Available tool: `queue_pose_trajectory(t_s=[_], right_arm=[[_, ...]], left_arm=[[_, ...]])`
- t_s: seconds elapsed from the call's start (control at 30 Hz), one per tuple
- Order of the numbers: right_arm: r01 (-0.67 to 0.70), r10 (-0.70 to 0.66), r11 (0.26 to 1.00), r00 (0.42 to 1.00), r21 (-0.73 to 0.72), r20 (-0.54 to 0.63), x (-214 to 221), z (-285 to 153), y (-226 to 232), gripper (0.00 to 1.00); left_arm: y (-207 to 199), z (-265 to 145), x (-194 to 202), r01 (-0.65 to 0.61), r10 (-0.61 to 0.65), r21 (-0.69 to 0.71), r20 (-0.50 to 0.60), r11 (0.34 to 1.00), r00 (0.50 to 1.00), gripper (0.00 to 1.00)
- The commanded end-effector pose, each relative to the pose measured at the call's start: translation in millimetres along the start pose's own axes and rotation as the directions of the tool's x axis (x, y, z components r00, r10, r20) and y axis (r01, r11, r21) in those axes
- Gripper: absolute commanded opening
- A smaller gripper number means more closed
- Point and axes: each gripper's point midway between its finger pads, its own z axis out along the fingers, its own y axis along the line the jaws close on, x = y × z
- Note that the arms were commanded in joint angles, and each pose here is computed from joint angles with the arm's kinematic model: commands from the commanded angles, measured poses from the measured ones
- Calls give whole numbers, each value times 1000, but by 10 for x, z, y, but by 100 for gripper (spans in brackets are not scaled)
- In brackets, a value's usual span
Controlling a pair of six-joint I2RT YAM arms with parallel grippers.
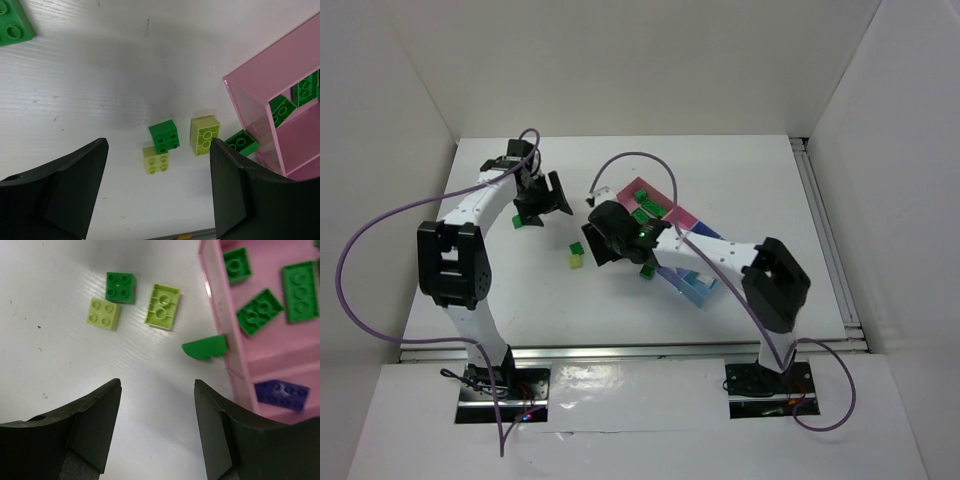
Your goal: Sort the legos into containers by color
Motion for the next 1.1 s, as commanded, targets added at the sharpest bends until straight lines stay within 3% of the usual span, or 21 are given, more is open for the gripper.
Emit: queue_pose_trajectory(t_s=[0.0, 0.27, 0.63, 0.73, 0.9, 1.07], right_arm=[[69, -74, 994, 996, -90, -45, -38, 224, 256, 68], [72, -78, 993, 995, -89, -66, -115, 709, 360, 71], [74, -71, 997, 990, 15, -125, 76, 1215, 103, 72], [69, -65, 997, 989, 23, -129, 104, 1299, 61, 66], [67, -65, 998, 994, 22, -84, -105, 1155, 66, 36], [27, -28, 1000, 997, 15, 68, -553, 582, -4, 33]], left_arm=[[138, -175, -76, 14, -13, -22, 45, 1000, 999, 86], [374, -215, -110, 77, -72, -65, 72, 995, 995, 86], [561, -190, -69, 107, -100, -102, 73, 989, 992, 86], [561, -190, -69, 107, -100, -102, 73, 989, 992, 86], [597, -196, -83, 107, -99, -105, 75, 989, 992, 86], [568, -162, -82, 106, -100, -87, 66, 991, 993, 86]])
